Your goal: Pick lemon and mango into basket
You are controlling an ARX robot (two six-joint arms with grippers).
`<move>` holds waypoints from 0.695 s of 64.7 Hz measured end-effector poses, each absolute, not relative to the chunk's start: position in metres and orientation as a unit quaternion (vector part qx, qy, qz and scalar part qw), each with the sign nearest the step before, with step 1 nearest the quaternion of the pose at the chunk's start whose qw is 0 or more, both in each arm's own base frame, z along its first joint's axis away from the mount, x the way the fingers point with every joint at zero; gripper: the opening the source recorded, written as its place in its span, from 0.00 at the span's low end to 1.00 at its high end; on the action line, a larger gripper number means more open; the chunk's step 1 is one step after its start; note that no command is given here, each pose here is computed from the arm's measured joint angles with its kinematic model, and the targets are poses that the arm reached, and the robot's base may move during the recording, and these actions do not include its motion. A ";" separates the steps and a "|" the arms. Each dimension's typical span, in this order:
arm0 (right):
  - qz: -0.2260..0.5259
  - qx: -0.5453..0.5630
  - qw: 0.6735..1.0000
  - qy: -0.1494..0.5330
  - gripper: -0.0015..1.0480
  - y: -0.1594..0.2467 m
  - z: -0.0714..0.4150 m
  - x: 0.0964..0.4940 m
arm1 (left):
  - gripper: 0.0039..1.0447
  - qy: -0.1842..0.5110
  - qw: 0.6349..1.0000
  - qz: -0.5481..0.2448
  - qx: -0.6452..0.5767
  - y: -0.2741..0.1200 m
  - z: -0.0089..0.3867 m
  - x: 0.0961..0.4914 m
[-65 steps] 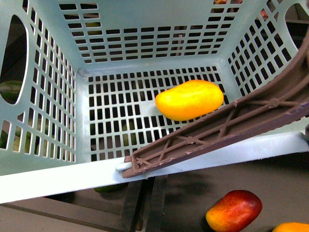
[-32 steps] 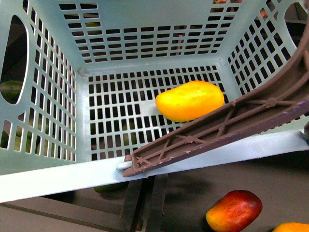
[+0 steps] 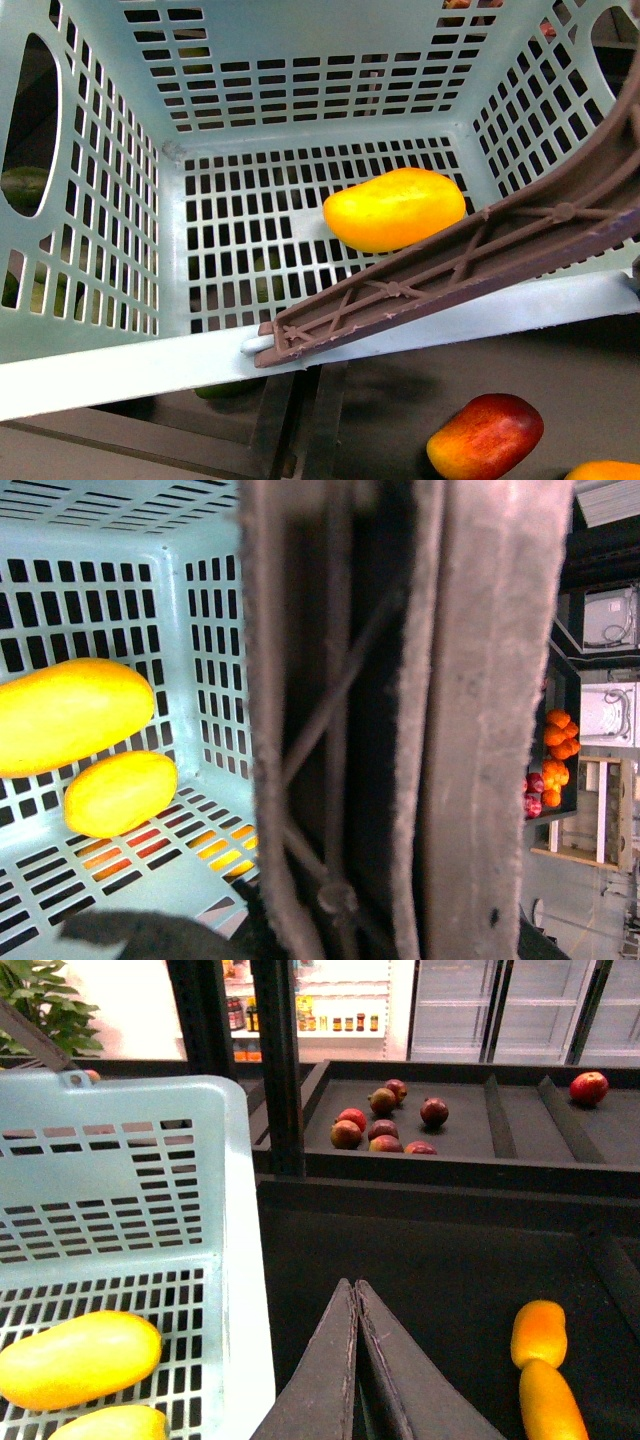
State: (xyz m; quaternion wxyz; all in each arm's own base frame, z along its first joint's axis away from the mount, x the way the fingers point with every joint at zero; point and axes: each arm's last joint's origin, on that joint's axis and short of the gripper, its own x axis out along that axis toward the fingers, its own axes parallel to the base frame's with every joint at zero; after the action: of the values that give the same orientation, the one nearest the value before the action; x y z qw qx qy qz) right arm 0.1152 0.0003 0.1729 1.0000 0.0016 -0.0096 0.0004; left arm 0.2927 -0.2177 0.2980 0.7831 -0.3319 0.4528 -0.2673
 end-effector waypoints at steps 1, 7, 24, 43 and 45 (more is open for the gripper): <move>0.001 0.002 1.000 -0.009 0.02 0.000 0.173 0.115 | 0.13 0.453 0.783 -0.267 -0.332 -0.218 0.298 0.293; 0.000 0.002 1.000 -0.010 0.02 0.000 0.173 0.113 | 0.13 0.453 0.783 -0.267 -0.332 -0.218 0.298 0.293; 0.000 0.002 1.000 -0.009 0.02 0.000 0.172 0.109 | 0.13 0.453 0.783 -0.267 -0.332 -0.218 0.298 0.293; 0.001 0.002 1.000 -0.007 0.02 0.000 0.170 0.097 | 0.13 0.453 0.783 -0.268 -0.331 -0.218 0.298 0.293; 0.001 0.002 1.000 -0.007 0.02 0.000 0.170 0.097 | 0.13 0.453 0.783 -0.268 -0.331 -0.218 0.298 0.293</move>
State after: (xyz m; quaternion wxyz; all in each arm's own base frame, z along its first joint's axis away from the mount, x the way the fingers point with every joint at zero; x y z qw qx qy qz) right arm 0.0971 0.0003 0.1696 1.0000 0.0016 -0.0066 0.0008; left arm 0.2926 -0.2178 0.2980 0.7833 -0.3311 0.4527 -0.2681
